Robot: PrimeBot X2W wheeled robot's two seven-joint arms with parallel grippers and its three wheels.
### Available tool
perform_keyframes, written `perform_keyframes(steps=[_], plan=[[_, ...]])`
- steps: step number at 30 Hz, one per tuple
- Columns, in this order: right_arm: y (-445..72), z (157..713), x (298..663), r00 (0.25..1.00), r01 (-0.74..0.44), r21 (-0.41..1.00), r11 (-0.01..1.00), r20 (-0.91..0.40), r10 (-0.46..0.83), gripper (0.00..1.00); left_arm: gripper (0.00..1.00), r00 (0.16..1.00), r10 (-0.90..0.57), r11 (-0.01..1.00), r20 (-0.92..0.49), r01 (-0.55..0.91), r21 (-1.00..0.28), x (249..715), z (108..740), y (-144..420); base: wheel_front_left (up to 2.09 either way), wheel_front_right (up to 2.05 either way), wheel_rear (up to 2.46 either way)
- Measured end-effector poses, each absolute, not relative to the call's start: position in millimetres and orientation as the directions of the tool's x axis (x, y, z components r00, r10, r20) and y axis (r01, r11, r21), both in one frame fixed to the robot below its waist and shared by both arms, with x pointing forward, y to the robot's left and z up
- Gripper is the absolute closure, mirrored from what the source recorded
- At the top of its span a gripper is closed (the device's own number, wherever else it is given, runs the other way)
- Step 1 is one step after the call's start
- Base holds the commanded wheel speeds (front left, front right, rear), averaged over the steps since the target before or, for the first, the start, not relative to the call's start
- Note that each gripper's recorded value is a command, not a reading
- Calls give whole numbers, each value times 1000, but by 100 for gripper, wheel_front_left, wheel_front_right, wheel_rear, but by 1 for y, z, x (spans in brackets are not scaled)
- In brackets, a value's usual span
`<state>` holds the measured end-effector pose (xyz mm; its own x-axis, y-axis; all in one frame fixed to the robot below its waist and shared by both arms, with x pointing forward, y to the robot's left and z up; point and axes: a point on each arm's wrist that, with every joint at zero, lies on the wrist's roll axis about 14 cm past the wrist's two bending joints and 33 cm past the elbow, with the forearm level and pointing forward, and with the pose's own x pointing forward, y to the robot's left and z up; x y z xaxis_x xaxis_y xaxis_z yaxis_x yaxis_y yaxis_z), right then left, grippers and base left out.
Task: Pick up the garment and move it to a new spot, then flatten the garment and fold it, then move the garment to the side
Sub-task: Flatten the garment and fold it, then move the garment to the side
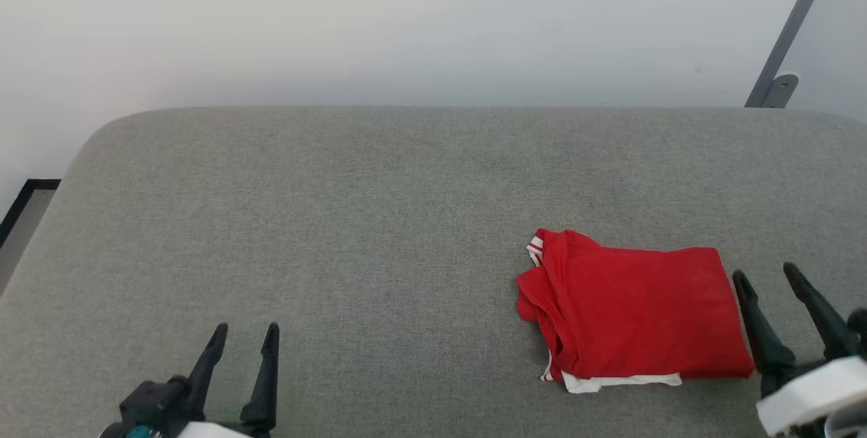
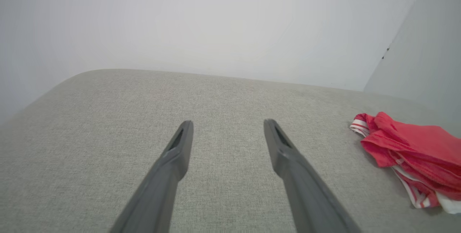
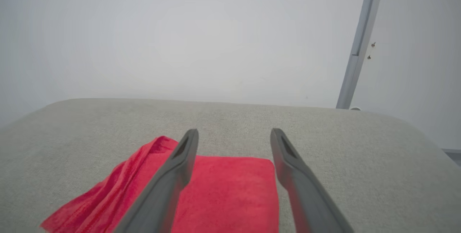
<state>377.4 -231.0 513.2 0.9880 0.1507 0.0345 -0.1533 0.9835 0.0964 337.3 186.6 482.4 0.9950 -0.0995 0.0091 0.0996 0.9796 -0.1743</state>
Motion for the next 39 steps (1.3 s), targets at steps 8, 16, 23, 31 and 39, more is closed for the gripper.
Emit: perform_keyframes(steps=[8,16,23,31,39], plan=[[-231,514,352,989,-140,51,989,53,137,0,0,999,-53,986,6,53,-160,315,481,199,0,0,0],[-237,516,339,991,-120,36,992,59,118,0,0,1000,-27,985,-9,25,-171,298,477,200,0,0,0],[-239,517,336,993,-106,46,993,58,103,0,0,1000,-25,985,-10,23,-169,297,477,199,0,0,0],[-232,510,348,989,-143,30,989,-20,143,0,0,999,-50,985,-4,49,-166,307,479,193,0,0,0],[-243,476,395,896,-253,-66,965,-393,208,0,0,991,-129,980,22,131,-151,350,487,173,0,0,0]])
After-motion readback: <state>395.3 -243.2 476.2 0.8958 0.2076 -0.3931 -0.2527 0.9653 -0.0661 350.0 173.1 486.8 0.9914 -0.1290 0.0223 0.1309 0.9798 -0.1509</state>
